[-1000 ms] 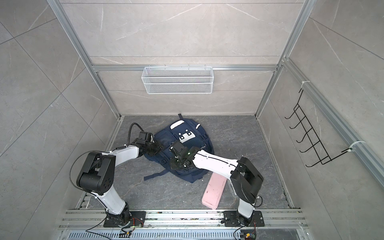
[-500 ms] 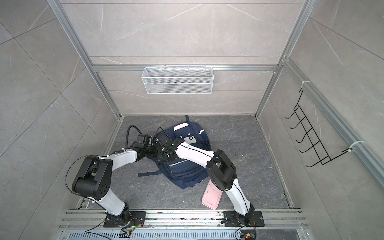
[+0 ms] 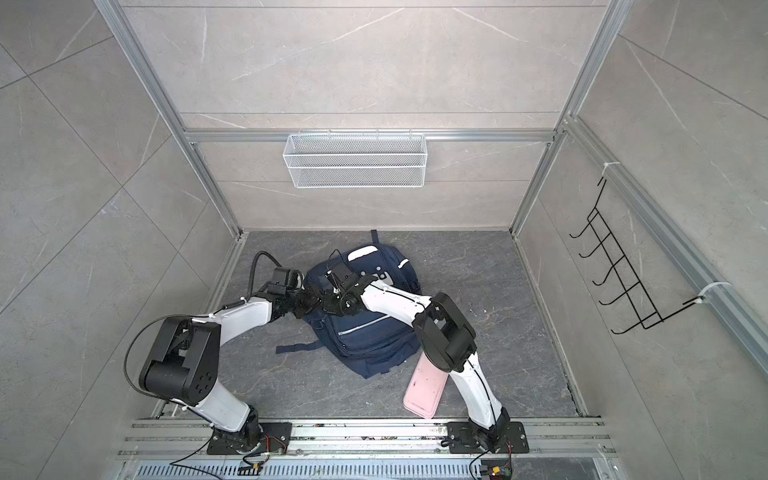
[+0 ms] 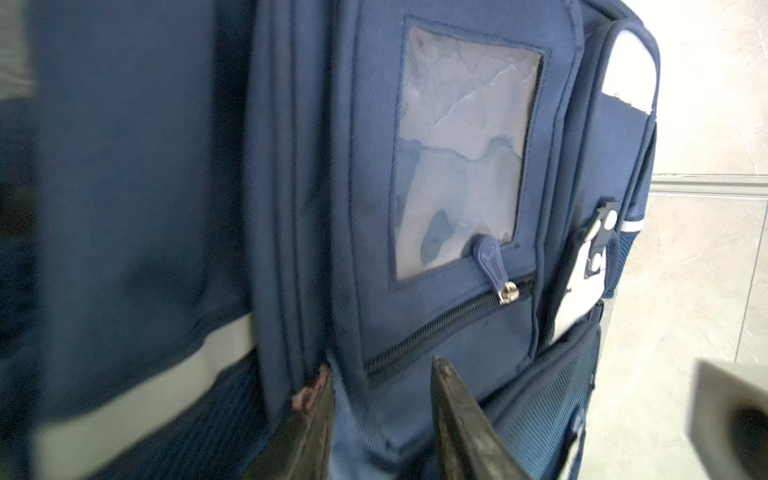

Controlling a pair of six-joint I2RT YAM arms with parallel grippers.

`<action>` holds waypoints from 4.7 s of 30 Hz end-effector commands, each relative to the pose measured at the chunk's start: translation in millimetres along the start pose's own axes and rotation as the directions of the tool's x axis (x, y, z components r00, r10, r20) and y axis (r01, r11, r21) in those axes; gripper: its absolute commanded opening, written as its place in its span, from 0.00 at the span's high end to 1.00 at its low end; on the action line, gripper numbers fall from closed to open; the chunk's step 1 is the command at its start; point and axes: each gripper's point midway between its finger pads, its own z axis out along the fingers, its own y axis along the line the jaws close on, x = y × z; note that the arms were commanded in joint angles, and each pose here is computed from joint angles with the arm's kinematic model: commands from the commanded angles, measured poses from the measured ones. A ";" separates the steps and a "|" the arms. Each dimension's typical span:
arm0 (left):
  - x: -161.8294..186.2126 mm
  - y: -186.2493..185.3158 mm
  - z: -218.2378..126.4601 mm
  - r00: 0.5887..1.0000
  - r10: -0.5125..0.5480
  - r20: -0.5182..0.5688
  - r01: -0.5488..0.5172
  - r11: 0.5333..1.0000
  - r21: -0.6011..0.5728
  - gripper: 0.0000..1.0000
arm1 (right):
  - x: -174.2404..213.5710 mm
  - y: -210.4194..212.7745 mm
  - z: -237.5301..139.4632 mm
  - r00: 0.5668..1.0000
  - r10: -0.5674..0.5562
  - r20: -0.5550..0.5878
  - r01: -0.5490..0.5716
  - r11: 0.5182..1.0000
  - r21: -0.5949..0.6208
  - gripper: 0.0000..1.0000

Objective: Pack the student bag

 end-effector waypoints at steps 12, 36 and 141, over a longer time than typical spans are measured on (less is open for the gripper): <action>-14.6 -3.9 -54.9 0.992 0.108 0.070 -0.103 0.992 -0.078 0.56 | -1.6 1.3 -44.5 0.999 -0.008 0.044 0.010 0.999 -0.043 0.62; 17.8 30.0 -24.2 0.986 0.164 -0.044 -0.169 0.971 -0.171 0.54 | 104.2 -117.7 -107.5 0.999 0.038 -0.019 -0.034 0.983 0.179 0.49; 332.7 -133.9 43.8 0.484 0.726 -0.489 -0.575 0.685 0.448 0.51 | 239.1 -264.4 -197.0 0.893 0.436 0.115 -0.450 0.851 0.270 0.30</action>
